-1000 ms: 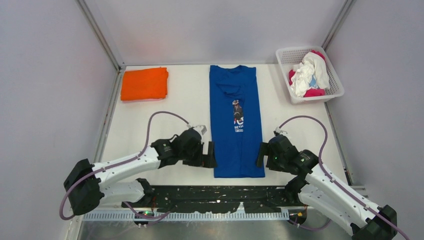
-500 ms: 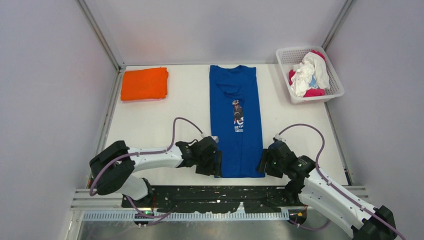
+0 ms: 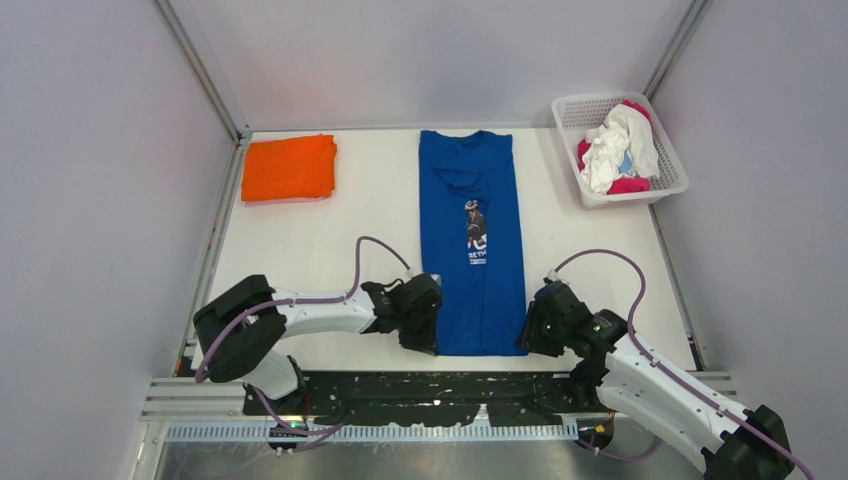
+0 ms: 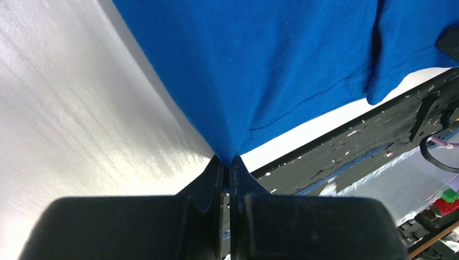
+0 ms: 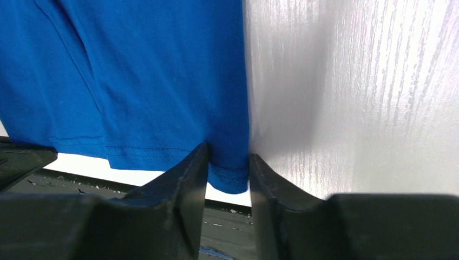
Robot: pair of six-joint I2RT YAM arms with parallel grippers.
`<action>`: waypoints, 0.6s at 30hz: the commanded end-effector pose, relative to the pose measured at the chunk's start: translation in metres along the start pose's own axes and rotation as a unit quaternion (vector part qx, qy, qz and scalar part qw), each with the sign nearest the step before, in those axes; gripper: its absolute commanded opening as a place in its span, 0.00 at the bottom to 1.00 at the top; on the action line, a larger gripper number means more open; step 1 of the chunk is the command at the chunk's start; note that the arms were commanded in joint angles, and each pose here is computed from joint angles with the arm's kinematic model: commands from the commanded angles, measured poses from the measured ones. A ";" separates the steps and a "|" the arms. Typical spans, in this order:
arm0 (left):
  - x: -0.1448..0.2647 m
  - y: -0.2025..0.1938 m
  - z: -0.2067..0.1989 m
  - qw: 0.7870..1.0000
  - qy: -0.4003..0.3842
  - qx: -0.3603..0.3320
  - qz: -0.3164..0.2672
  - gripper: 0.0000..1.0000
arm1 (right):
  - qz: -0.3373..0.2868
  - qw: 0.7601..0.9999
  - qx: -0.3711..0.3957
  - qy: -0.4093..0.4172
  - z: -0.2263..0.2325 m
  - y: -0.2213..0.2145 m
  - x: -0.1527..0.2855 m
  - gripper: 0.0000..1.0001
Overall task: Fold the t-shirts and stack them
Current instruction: Grab the bottom of the folded rectangular tshirt with both arms
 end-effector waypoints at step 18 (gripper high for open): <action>0.036 -0.028 -0.005 0.998 -0.047 -0.041 -0.028 0.00 | 0.039 0.990 0.000 0.132 0.008 -0.016 0.029 0.05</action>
Point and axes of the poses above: each gripper's point midway between its finger pads, its own x axis back along the fingers, its own z axis along the line the jaws close on, y = z × x, the point moved 9 cm from there along x, back along the fingers, and after that the axes turned 7 degrees about -x, right-handed, at the moved point
